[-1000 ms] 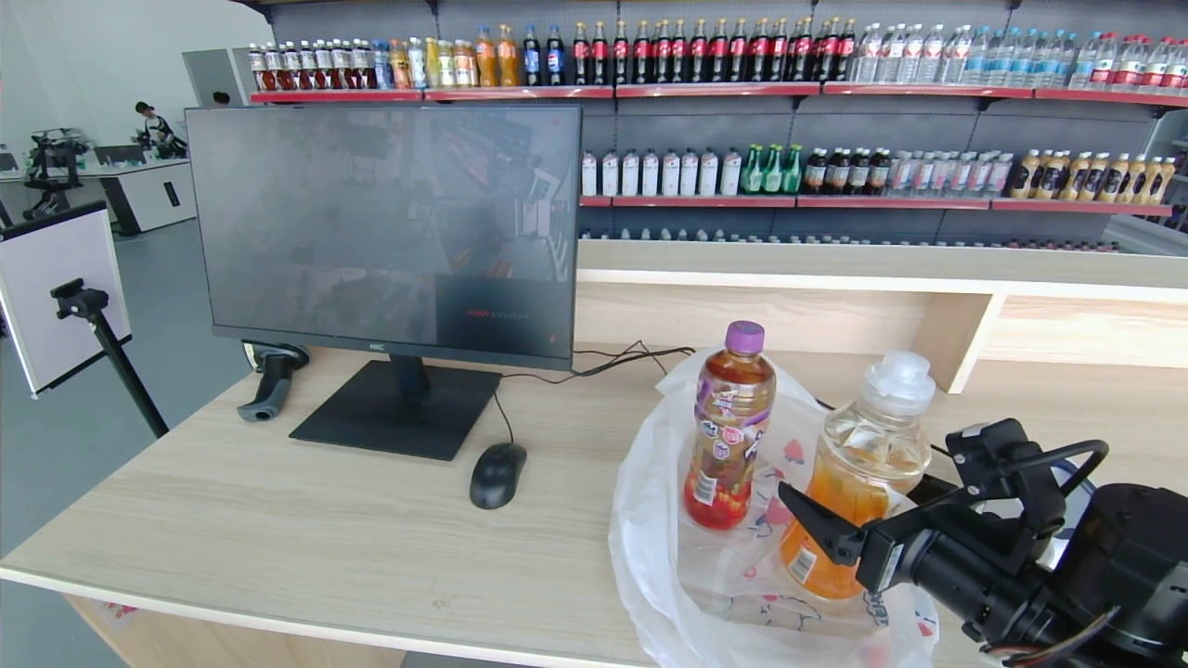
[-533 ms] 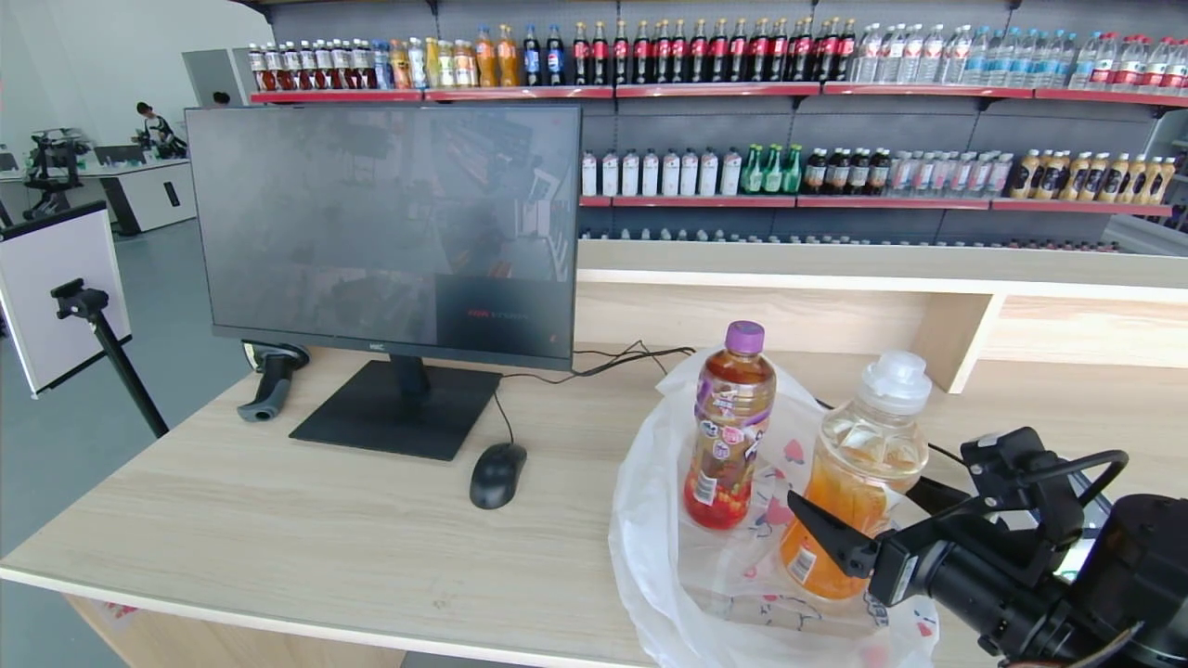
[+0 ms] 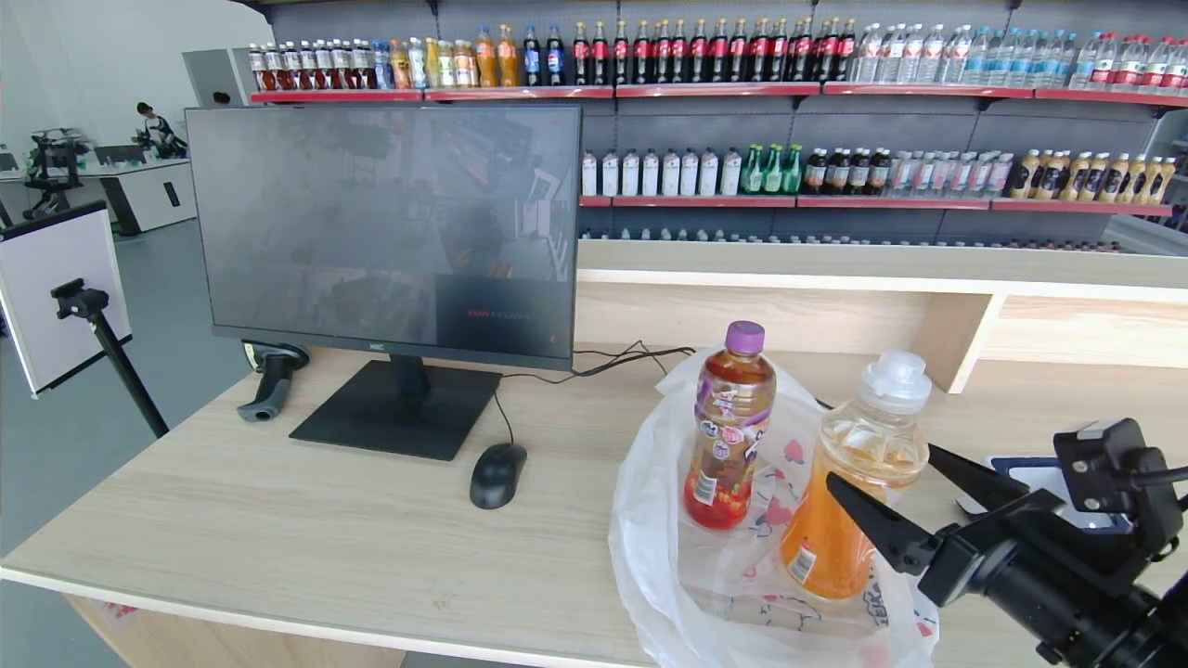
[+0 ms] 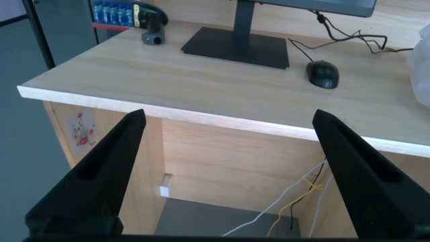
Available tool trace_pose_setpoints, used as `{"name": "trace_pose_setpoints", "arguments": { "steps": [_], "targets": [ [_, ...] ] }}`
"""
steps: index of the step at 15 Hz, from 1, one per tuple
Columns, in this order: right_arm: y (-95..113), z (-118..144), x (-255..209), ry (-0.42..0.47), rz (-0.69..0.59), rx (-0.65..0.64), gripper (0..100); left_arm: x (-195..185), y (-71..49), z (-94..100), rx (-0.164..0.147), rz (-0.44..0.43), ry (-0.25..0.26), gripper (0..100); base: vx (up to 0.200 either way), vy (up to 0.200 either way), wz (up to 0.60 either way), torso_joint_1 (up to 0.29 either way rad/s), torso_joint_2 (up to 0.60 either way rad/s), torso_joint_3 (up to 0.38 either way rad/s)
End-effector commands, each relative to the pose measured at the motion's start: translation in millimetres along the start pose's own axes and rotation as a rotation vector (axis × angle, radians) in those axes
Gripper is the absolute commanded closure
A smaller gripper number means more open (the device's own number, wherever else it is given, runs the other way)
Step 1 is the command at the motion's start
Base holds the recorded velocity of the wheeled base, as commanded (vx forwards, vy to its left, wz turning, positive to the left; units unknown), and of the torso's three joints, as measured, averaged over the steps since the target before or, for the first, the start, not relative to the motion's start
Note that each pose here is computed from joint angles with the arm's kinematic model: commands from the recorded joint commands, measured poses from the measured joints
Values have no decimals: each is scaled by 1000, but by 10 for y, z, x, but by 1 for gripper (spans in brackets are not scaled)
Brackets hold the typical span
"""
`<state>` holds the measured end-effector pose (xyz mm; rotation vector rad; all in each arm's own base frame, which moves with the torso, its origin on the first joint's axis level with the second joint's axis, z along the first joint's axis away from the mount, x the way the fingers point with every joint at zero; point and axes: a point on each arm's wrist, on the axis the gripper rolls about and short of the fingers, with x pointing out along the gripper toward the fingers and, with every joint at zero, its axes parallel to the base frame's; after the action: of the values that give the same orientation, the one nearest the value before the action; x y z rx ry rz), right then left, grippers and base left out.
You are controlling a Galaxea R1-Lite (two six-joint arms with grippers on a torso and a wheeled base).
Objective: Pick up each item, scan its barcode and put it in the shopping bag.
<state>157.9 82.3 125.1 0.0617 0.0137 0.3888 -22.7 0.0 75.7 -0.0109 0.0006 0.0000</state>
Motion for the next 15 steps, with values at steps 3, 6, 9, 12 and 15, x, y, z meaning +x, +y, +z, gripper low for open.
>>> {"name": "trace_pose_setpoints", "arguments": {
  "steps": [3,6,9,12,15],
  "targets": [
    [-11,209,-179,-117,-16,18,0,0,0,0,-1,0,-1,0,0,0,0,0,0,0],
    [-96,329,-349,-177,-93,53,0,0,0,0,-1,0,-1,0,0,0,0,0,0,0],
    [-147,244,-1028,-62,-133,51,0,0,0,0,-1,0,-1,0,0,0,0,0,0,0],
    [-185,98,-1515,29,-135,68,0,0,0,0,-1,0,-1,0,0,0,0,0,0,0],
    [-217,-242,-1885,97,-78,20,0,0,0,0,-1,0,-1,0,0,0,0,0,0,0]
  ]
}}
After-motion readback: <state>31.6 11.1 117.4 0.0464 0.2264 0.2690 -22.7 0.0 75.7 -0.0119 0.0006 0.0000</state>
